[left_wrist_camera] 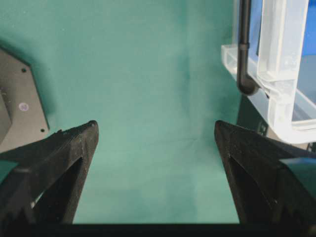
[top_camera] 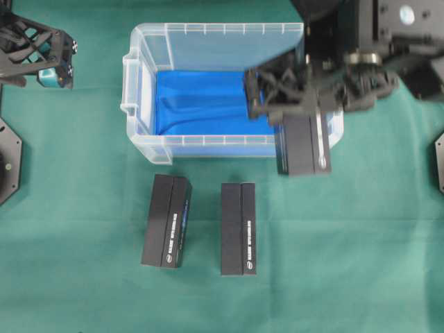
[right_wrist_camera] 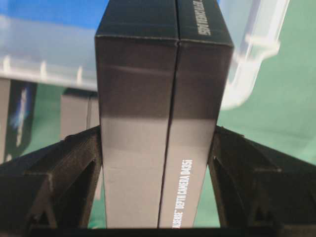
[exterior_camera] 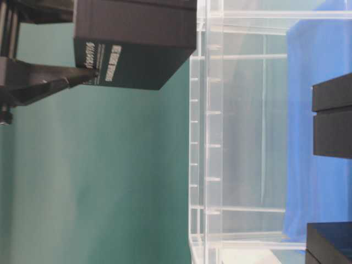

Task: Take out the box from the case.
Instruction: 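Carry the held box forward and lower it right of the middle box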

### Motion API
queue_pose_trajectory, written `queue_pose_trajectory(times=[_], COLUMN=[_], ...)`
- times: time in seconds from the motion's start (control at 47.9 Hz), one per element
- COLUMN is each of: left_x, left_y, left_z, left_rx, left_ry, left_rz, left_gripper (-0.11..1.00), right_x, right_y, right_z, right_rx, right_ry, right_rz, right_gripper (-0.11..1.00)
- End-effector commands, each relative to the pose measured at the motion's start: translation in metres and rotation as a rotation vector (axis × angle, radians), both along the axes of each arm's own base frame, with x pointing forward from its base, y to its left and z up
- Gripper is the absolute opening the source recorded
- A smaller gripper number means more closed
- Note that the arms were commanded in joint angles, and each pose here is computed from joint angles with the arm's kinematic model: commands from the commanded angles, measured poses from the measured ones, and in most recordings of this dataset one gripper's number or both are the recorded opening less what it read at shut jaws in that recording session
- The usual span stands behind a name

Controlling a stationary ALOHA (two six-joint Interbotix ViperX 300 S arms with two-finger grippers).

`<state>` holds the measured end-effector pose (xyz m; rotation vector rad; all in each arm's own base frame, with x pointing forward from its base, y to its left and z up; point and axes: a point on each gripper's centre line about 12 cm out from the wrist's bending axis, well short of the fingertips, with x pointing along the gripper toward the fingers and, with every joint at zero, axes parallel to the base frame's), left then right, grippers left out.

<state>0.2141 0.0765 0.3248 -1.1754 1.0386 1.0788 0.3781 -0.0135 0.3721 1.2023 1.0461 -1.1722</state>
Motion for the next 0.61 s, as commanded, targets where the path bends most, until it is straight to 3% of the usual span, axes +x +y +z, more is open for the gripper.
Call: queue_pose_trajectory(times=[0.0,0.397,0.585], left_x=[-0.001,-0.006,-0.009], left_y=[0.001,-0.001,-0.002], left_z=[0.006,0.005,0.005], left_rx=[0.009,0.01,0.01], left_ry=[-0.016,-0.018,-0.021], left_rz=[0.0,0.002,0.004], left_gripper=[0.96,0.96,0.96], right_x=[-0.01,-0.015,-0.019], right_y=[0.016,0.084,0.105], right_z=[0.024,0.023,0.022], right_rx=[0.003,0.04,0.056], right_ry=[-0.07,-0.081,-0.084], right_rz=[0.018,0.002,-0.025], right_gripper=[0.65,0.65,0.65])
